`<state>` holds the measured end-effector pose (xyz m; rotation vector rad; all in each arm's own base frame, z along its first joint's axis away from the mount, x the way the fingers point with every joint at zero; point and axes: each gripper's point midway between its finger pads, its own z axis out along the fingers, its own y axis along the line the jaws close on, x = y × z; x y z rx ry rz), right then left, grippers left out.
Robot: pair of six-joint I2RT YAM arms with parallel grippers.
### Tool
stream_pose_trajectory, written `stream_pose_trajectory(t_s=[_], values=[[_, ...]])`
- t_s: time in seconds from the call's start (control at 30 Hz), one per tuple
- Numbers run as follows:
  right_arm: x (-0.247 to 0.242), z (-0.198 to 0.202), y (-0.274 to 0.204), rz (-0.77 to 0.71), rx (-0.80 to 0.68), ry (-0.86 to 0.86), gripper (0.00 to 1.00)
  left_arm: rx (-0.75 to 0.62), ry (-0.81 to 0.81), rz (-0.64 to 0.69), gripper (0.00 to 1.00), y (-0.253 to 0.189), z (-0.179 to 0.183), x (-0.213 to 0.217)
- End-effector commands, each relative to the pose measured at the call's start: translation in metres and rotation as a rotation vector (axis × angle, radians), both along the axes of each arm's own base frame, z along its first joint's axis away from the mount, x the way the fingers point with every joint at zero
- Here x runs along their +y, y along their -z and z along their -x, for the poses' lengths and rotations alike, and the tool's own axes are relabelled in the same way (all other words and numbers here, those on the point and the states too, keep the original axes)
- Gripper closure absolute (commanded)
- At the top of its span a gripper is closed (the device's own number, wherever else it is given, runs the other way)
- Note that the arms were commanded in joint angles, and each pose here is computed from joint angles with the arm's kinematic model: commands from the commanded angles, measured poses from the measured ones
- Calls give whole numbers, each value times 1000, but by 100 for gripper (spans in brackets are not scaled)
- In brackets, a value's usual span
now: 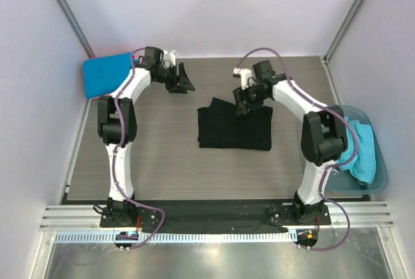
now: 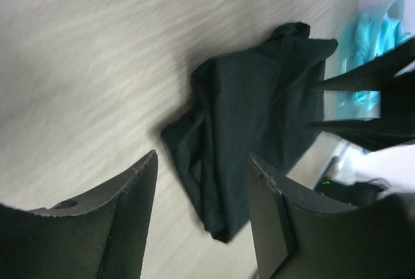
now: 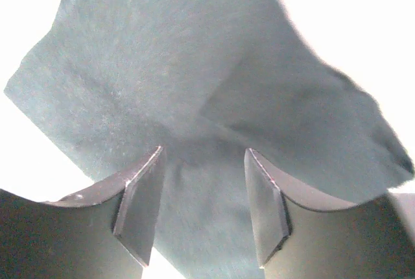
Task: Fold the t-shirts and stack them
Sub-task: Fold the tshirt
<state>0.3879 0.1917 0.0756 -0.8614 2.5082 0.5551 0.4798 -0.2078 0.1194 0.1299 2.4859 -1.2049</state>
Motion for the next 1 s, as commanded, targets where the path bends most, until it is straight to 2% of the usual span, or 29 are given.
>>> stream_pose_trajectory(t_s=[0.0,0.13,0.23,0.47,0.83,0.9,0.97], values=[[-30,-27,-80,-83,-157,169,41,-139,122,-70,43,-6,-8,-17],[-66,-19,-72,-75,-132,226,41,-178,181,-115,43,10,-14,-36],[-92,-12,-61,-74,-99,253,41,-179,221,-149,48,29,-16,-46],[-127,-5,-49,-113,-76,241,37,-209,290,-167,49,52,-18,-76],[-144,-22,-26,-116,-39,250,36,-253,306,-186,51,59,-23,-101],[-140,-26,-28,-142,-40,234,36,-271,276,-234,55,58,-29,-97],[-138,-29,-26,-159,-36,228,36,-291,236,-305,54,58,-37,-87]])
